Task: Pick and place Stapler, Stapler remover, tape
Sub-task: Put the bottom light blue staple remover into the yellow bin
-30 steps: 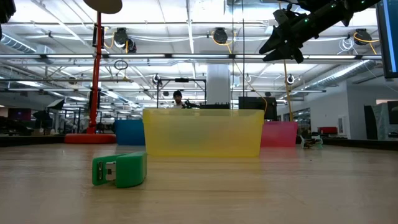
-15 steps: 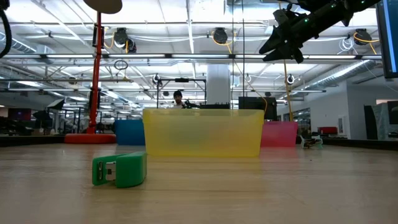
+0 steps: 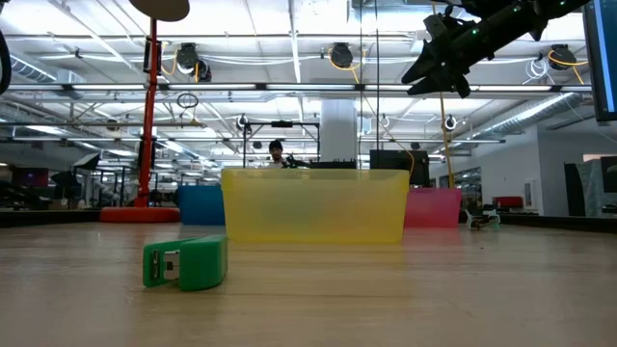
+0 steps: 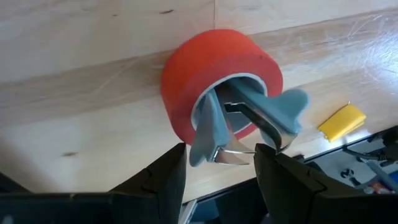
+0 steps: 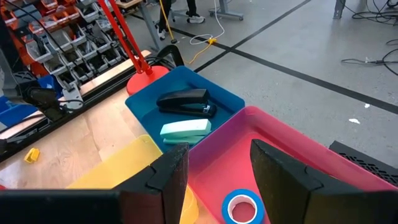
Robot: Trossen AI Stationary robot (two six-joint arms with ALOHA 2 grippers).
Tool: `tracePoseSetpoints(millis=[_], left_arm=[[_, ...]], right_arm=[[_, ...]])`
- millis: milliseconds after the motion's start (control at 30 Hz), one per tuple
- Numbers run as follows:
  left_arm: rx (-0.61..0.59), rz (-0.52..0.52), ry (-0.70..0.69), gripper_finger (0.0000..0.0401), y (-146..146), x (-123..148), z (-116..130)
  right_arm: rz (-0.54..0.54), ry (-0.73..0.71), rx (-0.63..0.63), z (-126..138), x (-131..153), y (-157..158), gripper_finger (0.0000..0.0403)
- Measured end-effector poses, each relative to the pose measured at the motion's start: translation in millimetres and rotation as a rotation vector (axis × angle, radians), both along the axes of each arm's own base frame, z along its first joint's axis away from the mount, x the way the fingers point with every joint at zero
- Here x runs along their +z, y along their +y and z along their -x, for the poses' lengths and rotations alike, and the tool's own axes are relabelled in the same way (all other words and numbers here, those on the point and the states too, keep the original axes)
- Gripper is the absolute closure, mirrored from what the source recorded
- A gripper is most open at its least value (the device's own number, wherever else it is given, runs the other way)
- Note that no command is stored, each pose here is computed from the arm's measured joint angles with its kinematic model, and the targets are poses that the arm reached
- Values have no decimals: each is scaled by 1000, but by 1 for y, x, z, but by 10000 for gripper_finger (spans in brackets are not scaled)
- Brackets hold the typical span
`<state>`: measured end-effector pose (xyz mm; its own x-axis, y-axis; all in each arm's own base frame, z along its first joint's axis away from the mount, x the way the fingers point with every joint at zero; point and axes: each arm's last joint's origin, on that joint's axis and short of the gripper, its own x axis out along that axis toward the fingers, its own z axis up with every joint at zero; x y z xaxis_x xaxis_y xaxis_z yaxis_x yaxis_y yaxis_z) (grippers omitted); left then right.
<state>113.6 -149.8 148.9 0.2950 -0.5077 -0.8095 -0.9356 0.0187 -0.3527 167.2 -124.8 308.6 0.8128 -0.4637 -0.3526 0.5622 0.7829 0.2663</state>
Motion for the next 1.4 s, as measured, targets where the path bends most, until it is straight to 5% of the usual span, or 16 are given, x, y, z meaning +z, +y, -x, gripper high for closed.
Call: tracePoseSetpoints(millis=[767, 1167, 1400], left_arm=[[-66, -37, -14, 217, 2, -1, 2], [-85, -42, -47, 359, 1, 0, 1], [-94, -19, -86, 397, -2, 2, -1]], right_arm=[[-3, -1, -1, 0, 0, 0, 238], [-3, -1, -1, 0, 0, 0, 238], [-3, -1, -1, 0, 0, 0, 238]])
